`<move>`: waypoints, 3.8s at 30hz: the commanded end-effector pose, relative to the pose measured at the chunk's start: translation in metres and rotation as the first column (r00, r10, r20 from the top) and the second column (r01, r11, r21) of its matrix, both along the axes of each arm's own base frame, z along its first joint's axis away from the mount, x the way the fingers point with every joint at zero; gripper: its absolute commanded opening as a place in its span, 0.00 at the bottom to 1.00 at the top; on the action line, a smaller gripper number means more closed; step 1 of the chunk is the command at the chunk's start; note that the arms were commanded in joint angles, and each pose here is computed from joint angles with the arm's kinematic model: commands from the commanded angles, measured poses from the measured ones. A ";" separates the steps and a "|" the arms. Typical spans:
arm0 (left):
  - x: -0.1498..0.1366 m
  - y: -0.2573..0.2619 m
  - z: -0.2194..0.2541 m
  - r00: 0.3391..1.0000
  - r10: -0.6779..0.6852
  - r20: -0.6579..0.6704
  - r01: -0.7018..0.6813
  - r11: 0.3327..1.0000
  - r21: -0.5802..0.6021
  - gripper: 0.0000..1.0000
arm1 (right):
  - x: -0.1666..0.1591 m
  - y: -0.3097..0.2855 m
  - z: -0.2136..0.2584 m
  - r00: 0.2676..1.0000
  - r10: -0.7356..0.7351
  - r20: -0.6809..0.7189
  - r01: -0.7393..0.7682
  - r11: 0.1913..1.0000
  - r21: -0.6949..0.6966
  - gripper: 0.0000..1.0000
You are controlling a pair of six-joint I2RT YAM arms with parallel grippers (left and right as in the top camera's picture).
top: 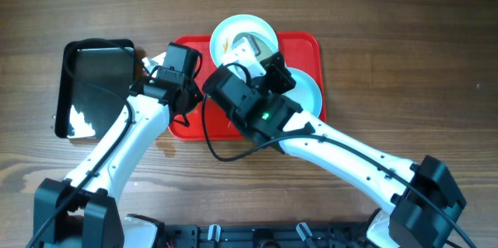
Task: Clean dirty plates on tray and stack at the side
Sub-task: 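Lift the cleaned plate with the right gripper and carry it right, then set the plate down on the table right of the tray and release, then reach the right gripper to the top plate rim and grasp it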
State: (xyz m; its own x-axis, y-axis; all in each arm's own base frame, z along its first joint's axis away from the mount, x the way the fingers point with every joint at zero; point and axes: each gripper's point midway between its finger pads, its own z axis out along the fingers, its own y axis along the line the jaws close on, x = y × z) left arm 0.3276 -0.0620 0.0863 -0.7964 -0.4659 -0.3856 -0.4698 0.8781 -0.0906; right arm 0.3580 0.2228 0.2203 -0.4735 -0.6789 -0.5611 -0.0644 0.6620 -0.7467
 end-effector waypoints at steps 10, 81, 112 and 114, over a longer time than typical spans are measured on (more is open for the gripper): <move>-0.002 0.001 -0.004 1.000 0.014 -0.013 -0.014 1.000 -0.009 0.04 | -0.013 0.016 -0.016 0.999 -0.016 -0.040 0.027 0.959 0.283 0.04; 0.002 -0.005 -0.003 1.000 0.000 0.002 0.000 0.999 -0.034 0.04 | 0.101 -0.049 0.000 0.827 0.361 -0.431 0.225 0.489 0.843 1.00; 0.005 -0.006 -0.002 1.000 -0.024 0.014 0.025 0.999 -0.028 0.04 | 0.134 -0.015 -0.213 0.709 0.169 -0.685 0.558 0.461 0.691 0.44; 0.005 -0.006 -0.002 1.000 -0.024 0.014 0.025 0.999 -0.028 0.04 | 0.133 -0.011 -0.215 0.708 0.175 -0.684 0.552 0.465 0.692 0.44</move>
